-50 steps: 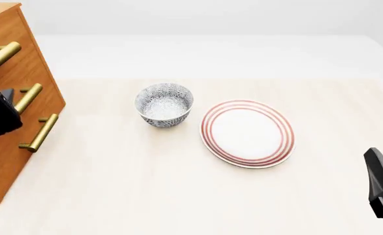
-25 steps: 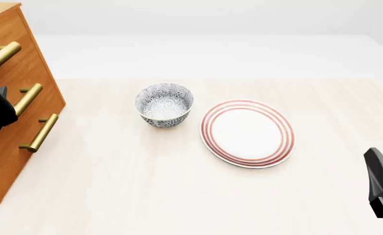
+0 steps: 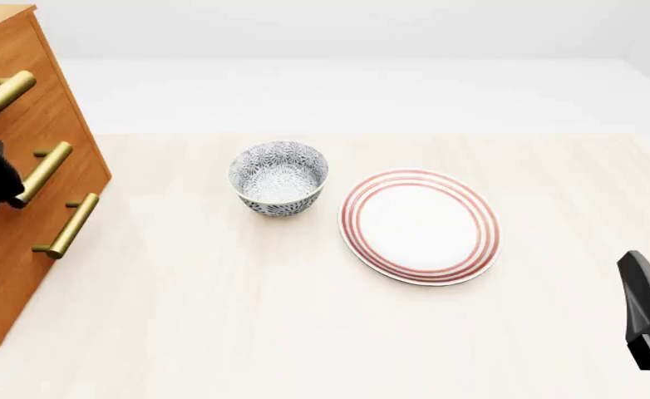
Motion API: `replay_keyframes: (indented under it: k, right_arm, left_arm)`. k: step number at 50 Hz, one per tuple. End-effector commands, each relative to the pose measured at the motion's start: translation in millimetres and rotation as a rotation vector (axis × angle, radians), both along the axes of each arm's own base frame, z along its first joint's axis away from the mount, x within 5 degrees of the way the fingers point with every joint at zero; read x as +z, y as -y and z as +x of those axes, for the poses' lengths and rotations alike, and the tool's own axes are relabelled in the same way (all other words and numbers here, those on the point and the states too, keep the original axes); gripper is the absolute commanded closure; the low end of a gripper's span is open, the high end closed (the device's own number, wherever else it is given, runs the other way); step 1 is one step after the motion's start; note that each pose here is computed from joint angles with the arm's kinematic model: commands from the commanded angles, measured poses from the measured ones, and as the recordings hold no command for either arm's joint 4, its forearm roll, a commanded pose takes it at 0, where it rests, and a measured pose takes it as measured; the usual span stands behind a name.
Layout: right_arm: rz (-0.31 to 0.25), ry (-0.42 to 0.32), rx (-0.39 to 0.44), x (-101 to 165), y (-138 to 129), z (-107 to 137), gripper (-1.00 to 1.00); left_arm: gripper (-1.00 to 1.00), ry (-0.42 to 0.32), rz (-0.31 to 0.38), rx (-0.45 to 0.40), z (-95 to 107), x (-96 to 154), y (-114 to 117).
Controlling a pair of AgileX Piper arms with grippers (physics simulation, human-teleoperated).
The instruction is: Open the top drawer of the cabinet.
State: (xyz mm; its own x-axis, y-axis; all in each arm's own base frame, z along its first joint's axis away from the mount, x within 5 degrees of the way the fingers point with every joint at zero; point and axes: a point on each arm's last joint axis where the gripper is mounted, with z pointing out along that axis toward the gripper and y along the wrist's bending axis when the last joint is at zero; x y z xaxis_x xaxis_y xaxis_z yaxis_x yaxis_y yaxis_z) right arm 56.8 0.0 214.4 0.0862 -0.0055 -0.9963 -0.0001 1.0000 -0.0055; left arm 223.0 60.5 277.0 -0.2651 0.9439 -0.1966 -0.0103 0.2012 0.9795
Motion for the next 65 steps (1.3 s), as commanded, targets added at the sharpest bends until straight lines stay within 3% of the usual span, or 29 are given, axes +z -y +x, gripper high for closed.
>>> replay_keyframes:
  k: [1,11,12,40,65]
  right_arm:
    - [0.002,0.0,0.0,-0.2,0.0,-0.1,-1.0]
    - [0.002,0.0,0.0,-0.2,0.0,-0.1,-1.0]
    - [0.002,0.0,0.0,-0.2,0.0,-0.1,-1.0]
    - [0.002,0.0,0.0,-0.1,0.0,-0.1,-1.0]
    - [0.002,0.0,0.0,-0.2,0.0,-0.1,-1.0]
  left_arm:
    - [-1.0,-0.003,0.004,0.009,9.1,1.3,-4.8]
    - [-1.0,-0.001,-0.001,0.013,12.8,2.6,-6.8]
    - [1.0,0.005,0.007,0.017,11.9,1.8,-7.6]
    - [1.0,0.008,0.032,-0.013,-6.8,0.5,4.6]
    - [1.0,-0.005,0.053,-0.08,-6.8,-8.8,19.6]
